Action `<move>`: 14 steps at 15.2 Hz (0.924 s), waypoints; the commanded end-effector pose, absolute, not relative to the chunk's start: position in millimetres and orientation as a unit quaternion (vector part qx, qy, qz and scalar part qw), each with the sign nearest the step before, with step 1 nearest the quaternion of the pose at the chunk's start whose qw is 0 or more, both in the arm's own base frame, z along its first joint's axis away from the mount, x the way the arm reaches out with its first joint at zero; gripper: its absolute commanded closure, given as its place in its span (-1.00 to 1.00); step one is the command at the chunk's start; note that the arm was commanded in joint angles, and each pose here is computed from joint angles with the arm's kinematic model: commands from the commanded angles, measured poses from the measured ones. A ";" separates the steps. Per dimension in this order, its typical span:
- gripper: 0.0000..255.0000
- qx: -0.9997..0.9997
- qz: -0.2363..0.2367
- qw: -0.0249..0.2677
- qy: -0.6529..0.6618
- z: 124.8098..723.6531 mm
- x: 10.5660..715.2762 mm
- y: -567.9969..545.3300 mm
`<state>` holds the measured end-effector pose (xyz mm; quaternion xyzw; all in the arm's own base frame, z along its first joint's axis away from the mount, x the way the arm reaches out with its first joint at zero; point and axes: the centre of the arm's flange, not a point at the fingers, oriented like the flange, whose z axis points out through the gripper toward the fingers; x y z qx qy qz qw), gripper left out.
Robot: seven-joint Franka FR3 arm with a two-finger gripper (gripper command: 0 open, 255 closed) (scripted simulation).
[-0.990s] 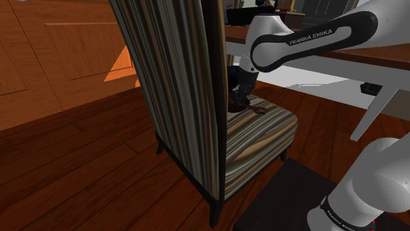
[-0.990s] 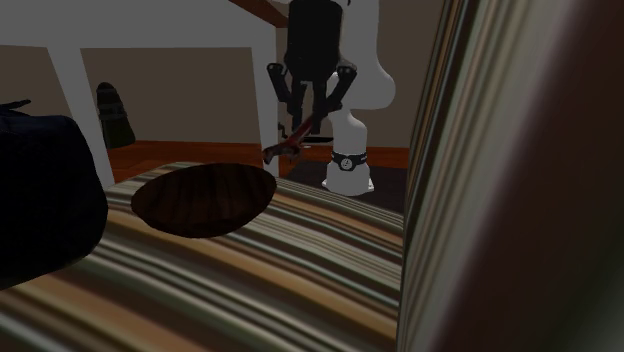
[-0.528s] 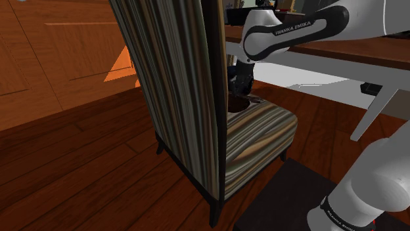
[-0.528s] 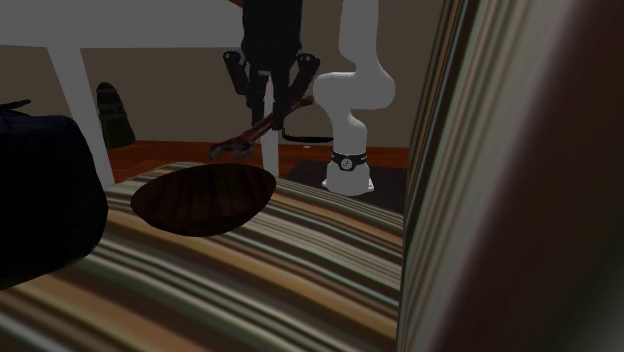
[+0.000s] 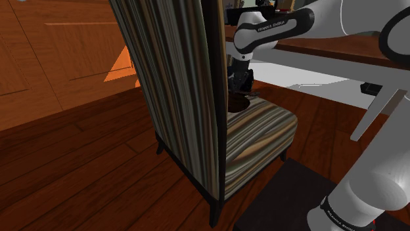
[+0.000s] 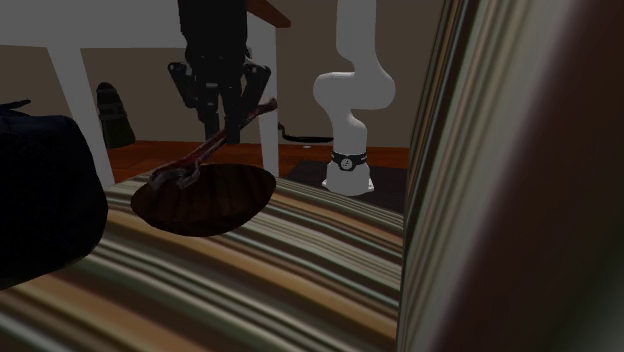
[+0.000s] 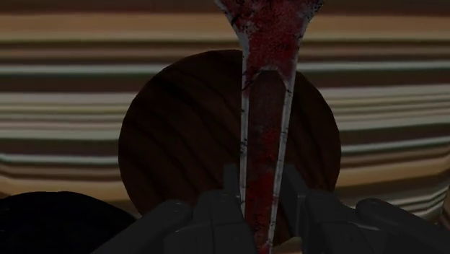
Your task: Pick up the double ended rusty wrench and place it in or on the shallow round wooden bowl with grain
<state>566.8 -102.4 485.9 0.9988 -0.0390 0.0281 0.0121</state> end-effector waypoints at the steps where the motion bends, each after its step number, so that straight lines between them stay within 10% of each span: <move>1: 1.00 0.996 0.079 0.021 -0.047 492.0 580.7 -119.7; 14: 1.00 0.996 0.079 0.021 -0.047 423.8 580.7 -119.7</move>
